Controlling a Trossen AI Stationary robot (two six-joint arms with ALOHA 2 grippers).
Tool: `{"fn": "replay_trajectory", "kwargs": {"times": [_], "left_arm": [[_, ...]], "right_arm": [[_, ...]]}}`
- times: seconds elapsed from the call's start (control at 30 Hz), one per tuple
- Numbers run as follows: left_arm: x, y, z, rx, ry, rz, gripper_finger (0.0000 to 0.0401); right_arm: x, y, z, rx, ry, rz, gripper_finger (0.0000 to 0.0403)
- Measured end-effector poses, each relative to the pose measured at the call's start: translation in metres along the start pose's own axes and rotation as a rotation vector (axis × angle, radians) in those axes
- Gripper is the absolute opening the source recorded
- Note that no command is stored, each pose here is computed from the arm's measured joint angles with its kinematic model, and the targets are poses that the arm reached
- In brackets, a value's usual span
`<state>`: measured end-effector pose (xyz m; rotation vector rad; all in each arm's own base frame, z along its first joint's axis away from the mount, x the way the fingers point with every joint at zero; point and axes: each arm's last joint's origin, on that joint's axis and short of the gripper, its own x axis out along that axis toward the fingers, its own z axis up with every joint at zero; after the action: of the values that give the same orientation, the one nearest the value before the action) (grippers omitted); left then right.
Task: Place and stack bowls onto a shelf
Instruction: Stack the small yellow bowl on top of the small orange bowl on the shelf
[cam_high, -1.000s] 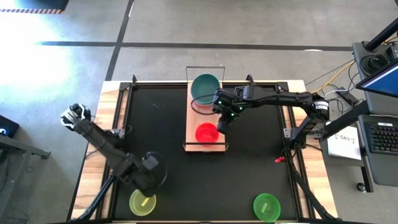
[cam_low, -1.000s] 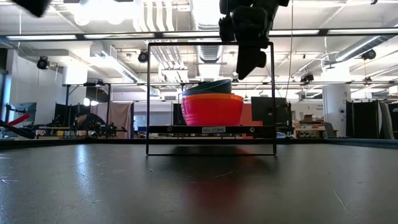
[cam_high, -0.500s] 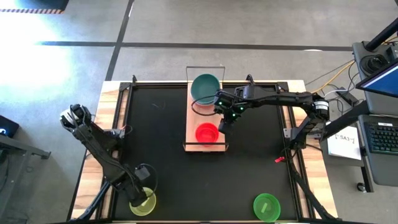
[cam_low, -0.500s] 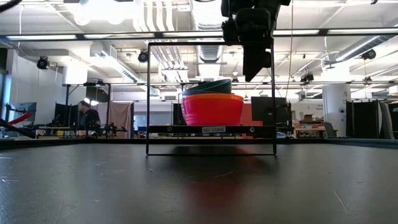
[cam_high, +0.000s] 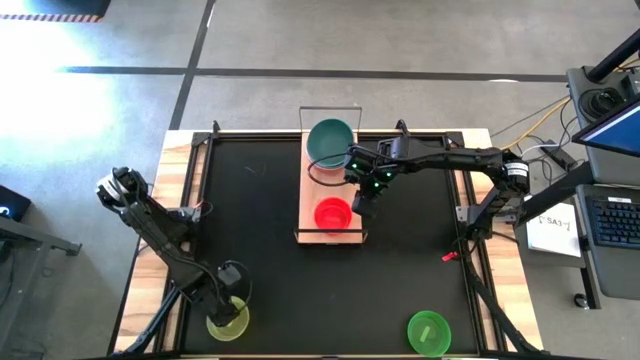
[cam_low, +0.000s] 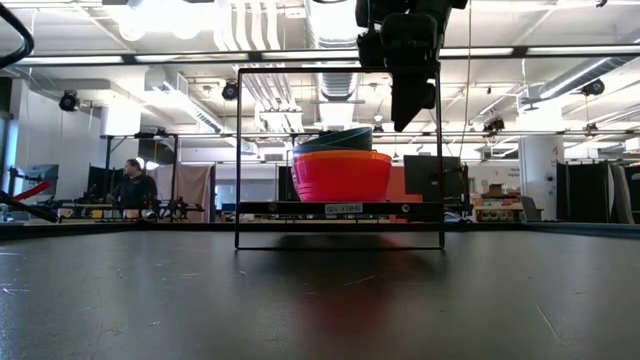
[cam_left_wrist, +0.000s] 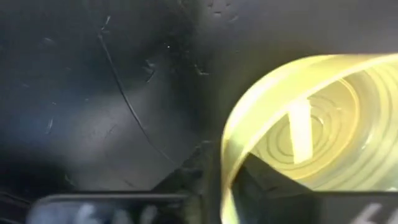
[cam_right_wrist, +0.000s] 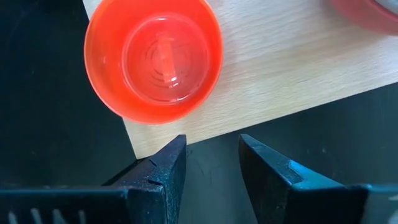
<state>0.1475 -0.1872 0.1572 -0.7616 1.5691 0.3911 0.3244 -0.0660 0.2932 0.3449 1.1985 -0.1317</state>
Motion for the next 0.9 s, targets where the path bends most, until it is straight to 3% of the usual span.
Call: {"fn": "replay_trajectory", "kwargs": {"times": [0.07, 0.47, 0.9], "left_arm": [[-0.001, 0.000, 0.000, -0.007, 0.000, -0.005, 0.0008], [-0.021, 0.009, 0.011, -0.088, -0.048, 0.006, 0.0000], [-0.076, 0.061, 0.047, -0.308, -0.271, 0.102, 0.0000]], "right_arm": [[0.000, 0.000, 0.000, 0.007, 0.000, 0.000, 0.0134], [-0.001, -0.005, 0.001, 0.034, -0.004, -0.006, 0.0134], [-0.002, -0.012, 0.006, 0.019, -0.057, -0.008, 0.0134]]}}
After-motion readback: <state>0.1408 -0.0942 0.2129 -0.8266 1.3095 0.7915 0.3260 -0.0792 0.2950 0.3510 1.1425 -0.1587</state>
